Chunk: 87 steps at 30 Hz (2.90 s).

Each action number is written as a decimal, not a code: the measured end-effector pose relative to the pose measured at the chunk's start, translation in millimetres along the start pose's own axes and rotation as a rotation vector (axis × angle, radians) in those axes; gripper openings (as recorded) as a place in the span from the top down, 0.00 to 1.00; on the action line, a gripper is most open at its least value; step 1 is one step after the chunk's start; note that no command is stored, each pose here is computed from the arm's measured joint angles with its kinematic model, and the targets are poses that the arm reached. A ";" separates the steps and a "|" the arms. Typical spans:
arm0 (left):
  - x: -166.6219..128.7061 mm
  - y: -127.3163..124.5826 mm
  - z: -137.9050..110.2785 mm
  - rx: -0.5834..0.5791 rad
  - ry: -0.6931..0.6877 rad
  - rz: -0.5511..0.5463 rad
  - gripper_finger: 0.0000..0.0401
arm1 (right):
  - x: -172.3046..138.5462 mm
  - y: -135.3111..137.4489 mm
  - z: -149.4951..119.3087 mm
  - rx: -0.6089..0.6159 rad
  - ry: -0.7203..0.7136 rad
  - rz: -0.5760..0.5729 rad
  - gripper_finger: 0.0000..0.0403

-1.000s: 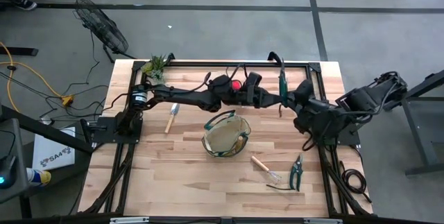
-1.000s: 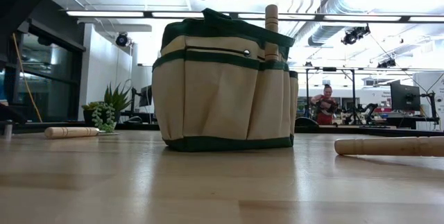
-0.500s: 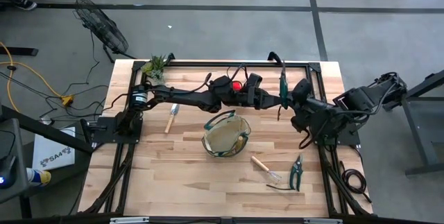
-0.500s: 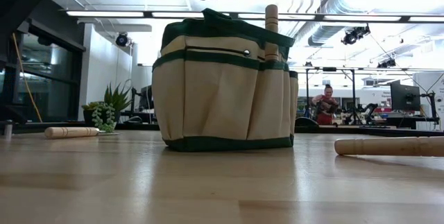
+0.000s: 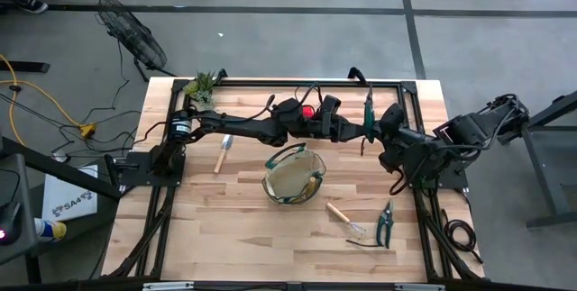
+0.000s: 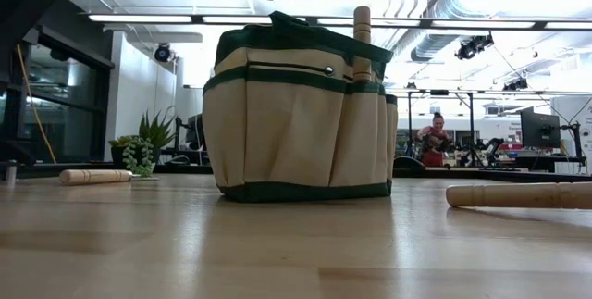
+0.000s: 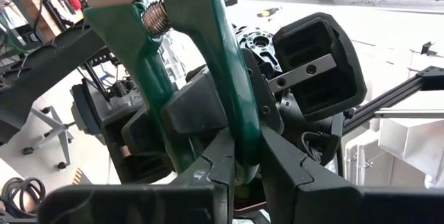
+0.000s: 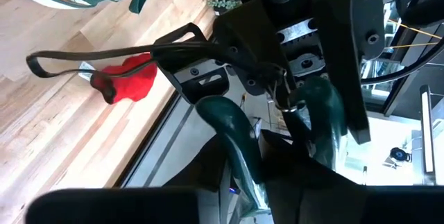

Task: Pick & Place Garden tools in Gardening bag
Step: Put the left green shear scissors into the white gardening bag

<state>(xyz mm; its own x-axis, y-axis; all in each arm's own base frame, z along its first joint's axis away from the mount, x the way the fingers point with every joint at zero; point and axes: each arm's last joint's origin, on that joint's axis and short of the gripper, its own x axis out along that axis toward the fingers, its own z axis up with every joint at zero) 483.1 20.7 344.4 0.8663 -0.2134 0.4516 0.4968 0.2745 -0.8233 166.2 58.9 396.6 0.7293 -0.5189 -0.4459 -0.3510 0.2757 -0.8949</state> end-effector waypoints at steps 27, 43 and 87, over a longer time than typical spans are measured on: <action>-5.7 10.7 11.6 0.251 0.191 0.045 0.67 | 0.0 3.0 -0.7 0.183 -0.029 0.056 0.90; -37.9 -29.4 50.1 0.599 0.328 0.436 0.67 | -20.6 -1.8 -34.2 0.748 -0.162 0.220 0.90; -204.5 -110.9 -54.5 0.851 0.320 0.876 0.67 | 29.5 13.4 -34.8 1.000 -0.255 0.447 0.90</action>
<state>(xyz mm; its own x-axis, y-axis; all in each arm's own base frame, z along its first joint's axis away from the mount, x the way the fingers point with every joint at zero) 248.1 -17.3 324.6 0.9289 0.1608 -0.3335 -0.2571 0.9284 -0.2682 162.6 19.2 370.8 0.7948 -0.0619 -0.6037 -0.0655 0.9802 -0.1869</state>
